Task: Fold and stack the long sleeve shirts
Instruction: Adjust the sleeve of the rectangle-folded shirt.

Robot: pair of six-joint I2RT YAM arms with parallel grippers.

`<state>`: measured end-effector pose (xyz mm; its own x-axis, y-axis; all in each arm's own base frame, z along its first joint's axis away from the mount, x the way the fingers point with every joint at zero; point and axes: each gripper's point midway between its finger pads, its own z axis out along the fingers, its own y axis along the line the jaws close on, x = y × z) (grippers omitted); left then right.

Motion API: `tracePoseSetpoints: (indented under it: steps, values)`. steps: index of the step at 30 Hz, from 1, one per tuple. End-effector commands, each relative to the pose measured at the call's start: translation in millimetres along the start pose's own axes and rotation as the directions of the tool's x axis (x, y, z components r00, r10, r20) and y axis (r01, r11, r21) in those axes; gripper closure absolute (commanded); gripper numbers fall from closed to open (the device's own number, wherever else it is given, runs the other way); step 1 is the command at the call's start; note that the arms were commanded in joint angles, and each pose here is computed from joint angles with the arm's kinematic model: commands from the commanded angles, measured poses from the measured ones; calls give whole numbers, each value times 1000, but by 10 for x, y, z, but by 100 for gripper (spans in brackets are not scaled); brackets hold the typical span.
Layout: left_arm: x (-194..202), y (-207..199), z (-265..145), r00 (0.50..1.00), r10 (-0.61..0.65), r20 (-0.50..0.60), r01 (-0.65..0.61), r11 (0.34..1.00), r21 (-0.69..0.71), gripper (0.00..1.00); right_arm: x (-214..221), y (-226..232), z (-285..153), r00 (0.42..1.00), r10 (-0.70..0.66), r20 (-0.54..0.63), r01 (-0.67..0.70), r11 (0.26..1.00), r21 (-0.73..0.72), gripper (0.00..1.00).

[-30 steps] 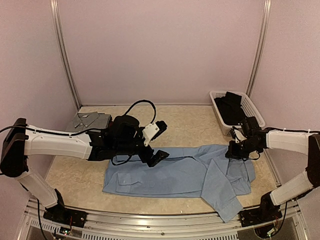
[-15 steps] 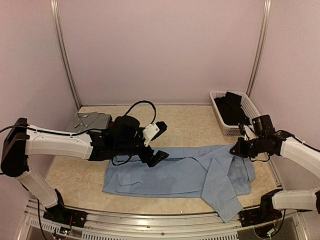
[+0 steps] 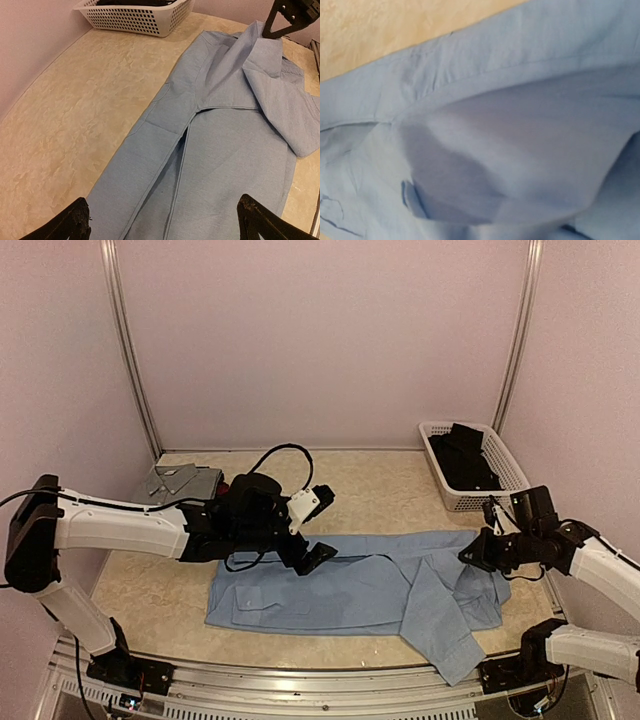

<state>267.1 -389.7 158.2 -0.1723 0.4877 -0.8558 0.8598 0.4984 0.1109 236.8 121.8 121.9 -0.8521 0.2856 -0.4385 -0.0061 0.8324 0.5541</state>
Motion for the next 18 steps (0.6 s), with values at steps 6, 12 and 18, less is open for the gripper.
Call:
tracePoseSetpoints:
  steps: [6, 12, 18]
  values:
    - [26, 23, 43, 1000, 0, -5, 0, 1000, -5, 2, 355, -261, 27, 996, 74, -52, -68, 993, 101, 100]
    - [26, 9, 69, 1000, 0, -9, 0, 1000, 5, 2, 423, -432, -2, 995, 97, -40, -87, 978, 190, 84]
    - [-23, -131, 103, 1000, 6, 8, -6, 998, 61, 2, 442, -455, -43, 996, 84, -21, -76, 962, 263, 66]
